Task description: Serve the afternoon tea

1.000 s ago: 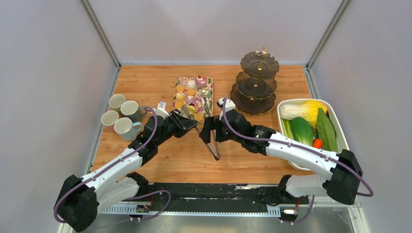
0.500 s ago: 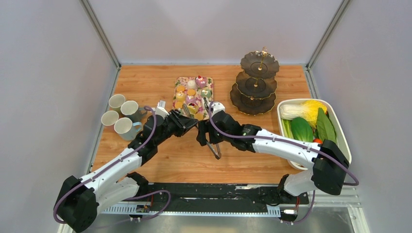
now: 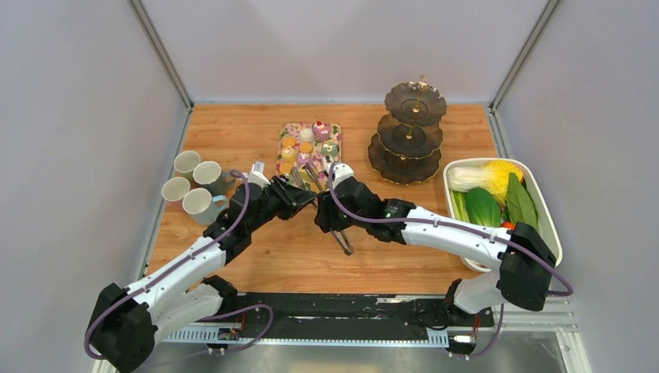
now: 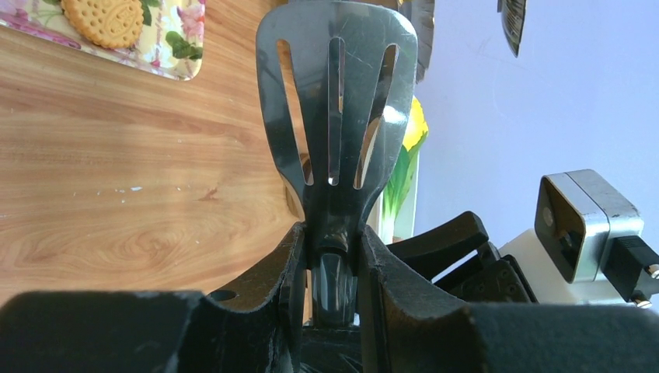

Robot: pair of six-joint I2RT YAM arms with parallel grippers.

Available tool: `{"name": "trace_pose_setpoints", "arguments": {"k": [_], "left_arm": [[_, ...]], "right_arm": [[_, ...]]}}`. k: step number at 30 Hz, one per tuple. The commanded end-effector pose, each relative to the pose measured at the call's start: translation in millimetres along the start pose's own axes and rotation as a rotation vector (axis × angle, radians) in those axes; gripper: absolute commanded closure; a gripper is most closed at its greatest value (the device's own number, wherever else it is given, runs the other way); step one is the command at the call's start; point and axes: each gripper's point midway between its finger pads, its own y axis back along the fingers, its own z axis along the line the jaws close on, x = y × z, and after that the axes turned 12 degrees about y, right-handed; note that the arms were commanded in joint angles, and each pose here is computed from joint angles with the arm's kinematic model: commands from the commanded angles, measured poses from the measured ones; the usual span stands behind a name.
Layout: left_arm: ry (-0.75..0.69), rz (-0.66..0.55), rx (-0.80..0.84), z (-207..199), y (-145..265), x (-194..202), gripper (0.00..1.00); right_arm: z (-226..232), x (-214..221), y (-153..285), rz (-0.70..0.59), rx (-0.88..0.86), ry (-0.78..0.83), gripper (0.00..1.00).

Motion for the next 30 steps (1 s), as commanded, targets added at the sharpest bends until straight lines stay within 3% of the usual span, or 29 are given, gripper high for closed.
{"name": "trace_pose_setpoints", "arguments": {"k": [1,7,11,22,30], "left_arm": [[-0.024,-0.01,0.065,-30,5,-2,0.71],[-0.07,-0.034,0.04,-29,9,-7,0.3],[-0.142,-0.093,0.007,-31,22,-18,0.14],[-0.501,-0.422,-0.226,-24,102,-85,0.05],[-0.762,-0.575,-0.346,-23,162,-118,0.0]], "right_arm": [[6,-22,2,-0.056,-0.016,0.015,0.54],[6,-21,5,-0.052,-0.021,0.015,0.58],[2,-19,8,-0.049,-0.003,0.019,0.57],[-26,-13,16,0.005,0.12,0.084,0.5],[-51,-13,2,0.083,0.222,0.217,0.44]]}}
